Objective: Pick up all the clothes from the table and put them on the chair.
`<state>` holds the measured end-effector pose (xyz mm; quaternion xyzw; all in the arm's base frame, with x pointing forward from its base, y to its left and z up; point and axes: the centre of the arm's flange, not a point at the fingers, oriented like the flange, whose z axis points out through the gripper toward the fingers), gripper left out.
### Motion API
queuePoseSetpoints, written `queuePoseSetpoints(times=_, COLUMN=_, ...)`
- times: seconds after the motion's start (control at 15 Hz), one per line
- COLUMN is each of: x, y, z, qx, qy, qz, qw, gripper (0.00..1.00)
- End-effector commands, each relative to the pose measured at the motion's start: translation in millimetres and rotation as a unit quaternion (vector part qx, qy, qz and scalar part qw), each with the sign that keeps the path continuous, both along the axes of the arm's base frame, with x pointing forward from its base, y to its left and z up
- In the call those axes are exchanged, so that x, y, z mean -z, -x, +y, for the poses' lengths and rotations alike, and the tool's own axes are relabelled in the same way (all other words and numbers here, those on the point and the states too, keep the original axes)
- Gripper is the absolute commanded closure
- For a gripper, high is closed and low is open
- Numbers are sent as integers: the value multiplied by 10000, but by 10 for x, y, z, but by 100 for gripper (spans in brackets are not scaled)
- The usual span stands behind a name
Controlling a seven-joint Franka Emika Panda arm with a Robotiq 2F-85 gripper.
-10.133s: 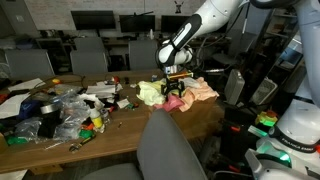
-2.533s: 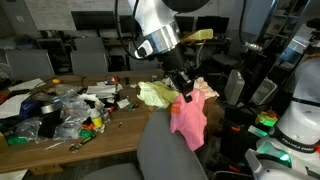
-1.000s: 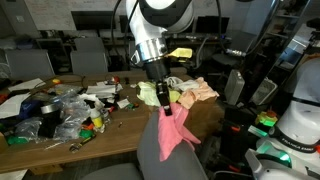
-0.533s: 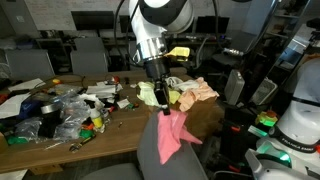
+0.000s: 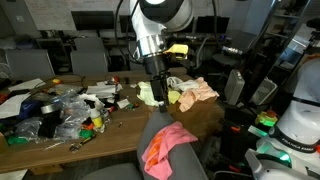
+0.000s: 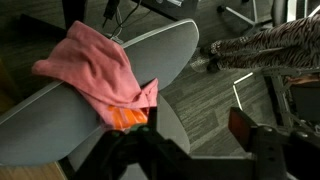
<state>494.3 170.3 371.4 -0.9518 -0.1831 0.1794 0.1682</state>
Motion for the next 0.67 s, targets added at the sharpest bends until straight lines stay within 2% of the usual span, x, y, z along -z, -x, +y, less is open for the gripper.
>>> queuePoseSetpoints(times=0.0, x=-177, y=-134, z=-190, qx=397, qy=-25, qz=-180, qw=9990, gripper=0)
queuePoseSetpoints(times=0.27, x=-447, y=-381, z=-880, qx=1357, qy=240, qz=-518, qw=9891, gripper=0)
queuePoseSetpoints(times=0.47, x=-631, y=-533, z=-1460, qx=2041, qy=497, qz=-845, qw=9740, gripper=1)
queuePoseSetpoints(times=0.6, x=-722, y=-615, z=-1763, qx=2464, qy=736, qz=-1083, qw=9603, gripper=0)
